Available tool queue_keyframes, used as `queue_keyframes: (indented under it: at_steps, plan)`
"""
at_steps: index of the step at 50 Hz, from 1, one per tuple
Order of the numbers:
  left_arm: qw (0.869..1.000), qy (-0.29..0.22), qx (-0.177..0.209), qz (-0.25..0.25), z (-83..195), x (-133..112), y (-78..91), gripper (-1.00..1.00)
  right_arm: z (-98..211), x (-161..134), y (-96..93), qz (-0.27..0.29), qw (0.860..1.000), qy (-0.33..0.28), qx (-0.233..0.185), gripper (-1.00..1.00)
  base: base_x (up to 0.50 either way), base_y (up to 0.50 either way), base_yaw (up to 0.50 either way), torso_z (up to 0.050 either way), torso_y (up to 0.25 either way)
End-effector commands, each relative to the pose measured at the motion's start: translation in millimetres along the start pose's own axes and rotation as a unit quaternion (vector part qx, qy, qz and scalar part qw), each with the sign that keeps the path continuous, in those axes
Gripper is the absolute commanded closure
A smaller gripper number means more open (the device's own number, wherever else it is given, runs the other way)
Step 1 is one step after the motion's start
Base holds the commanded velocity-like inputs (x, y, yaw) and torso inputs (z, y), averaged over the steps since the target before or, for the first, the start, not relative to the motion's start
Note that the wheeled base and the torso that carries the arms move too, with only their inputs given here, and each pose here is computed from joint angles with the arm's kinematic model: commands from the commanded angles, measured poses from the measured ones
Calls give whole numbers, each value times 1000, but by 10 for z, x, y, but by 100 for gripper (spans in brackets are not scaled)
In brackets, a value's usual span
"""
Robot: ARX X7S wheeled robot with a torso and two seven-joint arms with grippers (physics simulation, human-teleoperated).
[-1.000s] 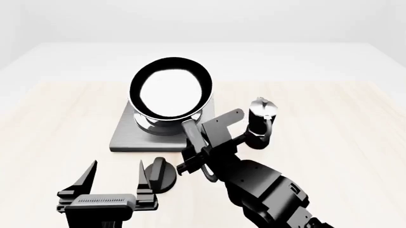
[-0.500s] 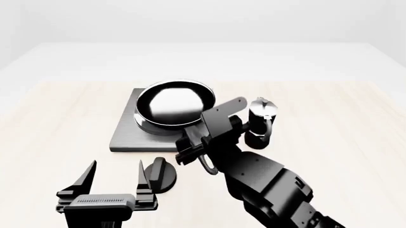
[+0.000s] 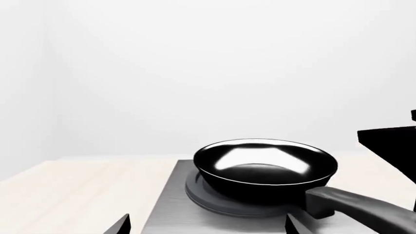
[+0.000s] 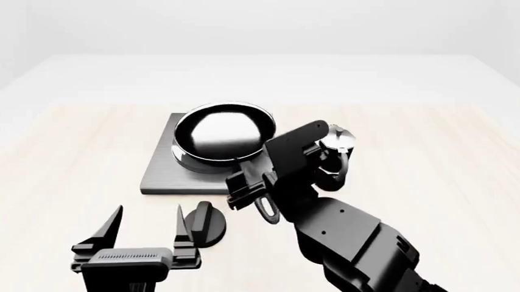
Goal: Put the frying pan on the stove.
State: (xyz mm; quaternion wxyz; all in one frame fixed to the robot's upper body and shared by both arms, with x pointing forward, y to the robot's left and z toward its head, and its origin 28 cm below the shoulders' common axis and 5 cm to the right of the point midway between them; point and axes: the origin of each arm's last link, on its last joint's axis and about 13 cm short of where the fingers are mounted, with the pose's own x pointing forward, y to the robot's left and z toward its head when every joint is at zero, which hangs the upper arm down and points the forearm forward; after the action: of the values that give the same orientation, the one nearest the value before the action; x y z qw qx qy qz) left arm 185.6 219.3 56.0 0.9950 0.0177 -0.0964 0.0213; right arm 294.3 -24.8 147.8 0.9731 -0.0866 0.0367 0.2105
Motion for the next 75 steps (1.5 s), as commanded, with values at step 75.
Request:
queue_keyframes:
  at_steps: [75]
  plan:
    - [998,-51,-15,17,328,-154,122,-100,-193,-862,-72,-173,962,-210,-19,-100,0,0,0,0,0]
